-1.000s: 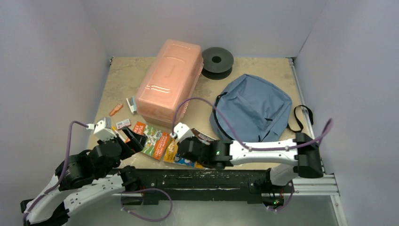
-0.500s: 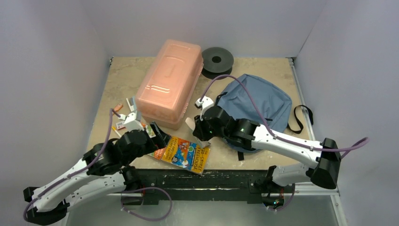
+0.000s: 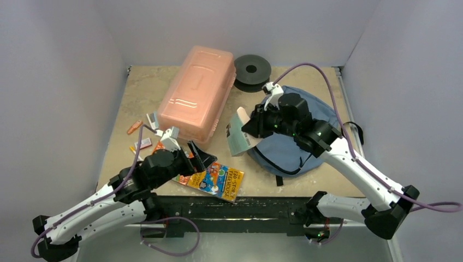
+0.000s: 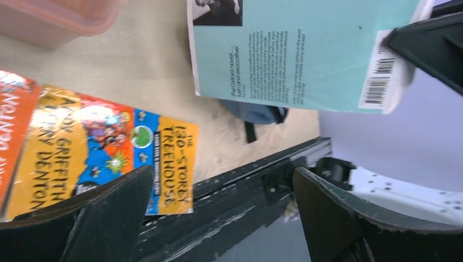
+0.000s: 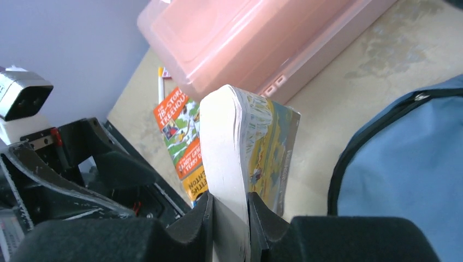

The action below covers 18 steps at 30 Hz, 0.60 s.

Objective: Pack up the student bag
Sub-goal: Pick up the book from the center of the board.

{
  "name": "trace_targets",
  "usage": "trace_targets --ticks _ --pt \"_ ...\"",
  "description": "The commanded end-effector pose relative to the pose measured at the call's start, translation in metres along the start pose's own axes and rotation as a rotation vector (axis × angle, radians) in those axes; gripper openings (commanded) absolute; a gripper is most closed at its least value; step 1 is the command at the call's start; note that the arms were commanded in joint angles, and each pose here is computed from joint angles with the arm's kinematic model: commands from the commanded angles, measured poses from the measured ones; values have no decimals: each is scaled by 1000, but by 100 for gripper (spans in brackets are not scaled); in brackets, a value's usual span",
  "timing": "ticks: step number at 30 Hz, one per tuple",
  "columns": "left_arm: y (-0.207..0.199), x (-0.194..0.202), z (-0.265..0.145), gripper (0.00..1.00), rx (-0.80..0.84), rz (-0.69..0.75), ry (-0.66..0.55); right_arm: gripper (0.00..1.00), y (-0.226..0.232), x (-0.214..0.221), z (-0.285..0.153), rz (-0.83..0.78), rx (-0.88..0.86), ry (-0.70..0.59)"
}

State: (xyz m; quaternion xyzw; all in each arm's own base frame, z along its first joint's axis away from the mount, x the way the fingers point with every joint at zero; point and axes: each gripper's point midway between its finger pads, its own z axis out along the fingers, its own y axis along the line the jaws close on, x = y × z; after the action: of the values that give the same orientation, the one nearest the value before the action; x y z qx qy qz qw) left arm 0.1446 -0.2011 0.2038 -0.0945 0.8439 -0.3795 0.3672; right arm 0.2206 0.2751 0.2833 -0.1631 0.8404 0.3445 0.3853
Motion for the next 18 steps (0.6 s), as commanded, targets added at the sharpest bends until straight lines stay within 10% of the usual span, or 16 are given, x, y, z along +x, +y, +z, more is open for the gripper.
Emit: trace_targets --ticks 1,9,18 --pt "-56 -25 -13 100 202 -220 -30 0 43 -50 -31 -105 -231 -174" --pt "-102 -70 -53 87 192 -579 -36 0 13 -51 -27 -348 -81 -250" --pt "-124 -79 -30 87 -8 -666 35 0 37 -44 -26 -504 -28 -270"
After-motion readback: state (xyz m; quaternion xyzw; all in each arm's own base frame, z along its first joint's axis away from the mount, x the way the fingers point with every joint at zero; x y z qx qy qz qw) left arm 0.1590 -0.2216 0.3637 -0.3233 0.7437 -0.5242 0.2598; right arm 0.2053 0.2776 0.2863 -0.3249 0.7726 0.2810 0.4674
